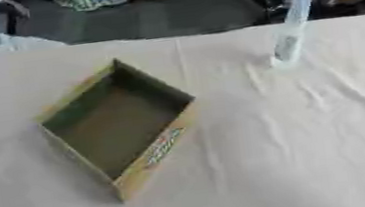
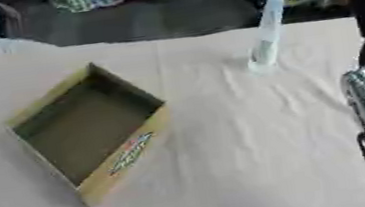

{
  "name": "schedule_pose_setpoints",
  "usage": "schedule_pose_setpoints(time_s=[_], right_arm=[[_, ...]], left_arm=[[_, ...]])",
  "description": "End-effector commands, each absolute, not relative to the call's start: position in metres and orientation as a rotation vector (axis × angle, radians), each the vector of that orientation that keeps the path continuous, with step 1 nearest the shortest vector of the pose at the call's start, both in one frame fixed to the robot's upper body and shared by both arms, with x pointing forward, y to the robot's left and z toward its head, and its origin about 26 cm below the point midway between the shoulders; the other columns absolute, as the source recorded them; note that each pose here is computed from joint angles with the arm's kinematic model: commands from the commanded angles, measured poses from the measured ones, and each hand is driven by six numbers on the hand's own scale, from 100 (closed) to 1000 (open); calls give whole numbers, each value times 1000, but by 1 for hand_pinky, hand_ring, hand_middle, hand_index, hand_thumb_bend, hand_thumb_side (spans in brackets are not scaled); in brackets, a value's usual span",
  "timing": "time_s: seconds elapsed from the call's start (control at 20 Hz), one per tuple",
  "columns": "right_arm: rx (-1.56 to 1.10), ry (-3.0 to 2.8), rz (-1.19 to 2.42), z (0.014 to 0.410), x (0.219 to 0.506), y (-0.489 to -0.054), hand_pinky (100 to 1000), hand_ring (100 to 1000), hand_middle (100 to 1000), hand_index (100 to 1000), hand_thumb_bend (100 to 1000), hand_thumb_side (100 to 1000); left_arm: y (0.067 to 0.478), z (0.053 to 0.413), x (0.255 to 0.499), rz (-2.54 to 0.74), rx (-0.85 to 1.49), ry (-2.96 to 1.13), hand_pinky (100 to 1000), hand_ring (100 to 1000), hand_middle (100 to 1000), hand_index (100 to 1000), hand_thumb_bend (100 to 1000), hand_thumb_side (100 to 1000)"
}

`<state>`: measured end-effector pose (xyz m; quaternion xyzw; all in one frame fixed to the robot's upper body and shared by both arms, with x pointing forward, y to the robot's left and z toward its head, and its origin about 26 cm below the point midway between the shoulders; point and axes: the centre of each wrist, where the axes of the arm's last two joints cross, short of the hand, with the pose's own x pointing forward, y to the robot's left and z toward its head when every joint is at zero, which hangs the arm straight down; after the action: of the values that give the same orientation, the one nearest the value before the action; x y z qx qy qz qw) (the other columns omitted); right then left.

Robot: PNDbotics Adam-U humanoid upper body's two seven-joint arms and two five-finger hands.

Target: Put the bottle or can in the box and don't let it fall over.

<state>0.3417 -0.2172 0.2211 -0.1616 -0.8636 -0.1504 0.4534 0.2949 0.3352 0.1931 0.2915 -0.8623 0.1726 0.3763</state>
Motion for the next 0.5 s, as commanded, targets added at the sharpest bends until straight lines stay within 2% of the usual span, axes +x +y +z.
schedule_pose_setpoints(time_s=[0.05, 0.5], right_arm=[[-401, -2174, -365, 233, 339, -219, 738, 715, 775, 783, 100, 528], [-391, -2183, -363, 237, 340, -217, 739, 718, 777, 785, 100, 528]], left_arm=[[336, 203, 292, 428, 757, -2238, 714, 769, 715, 890, 185, 805], [336, 203, 293, 426, 756, -2240, 714, 769, 716, 890, 186, 802]])
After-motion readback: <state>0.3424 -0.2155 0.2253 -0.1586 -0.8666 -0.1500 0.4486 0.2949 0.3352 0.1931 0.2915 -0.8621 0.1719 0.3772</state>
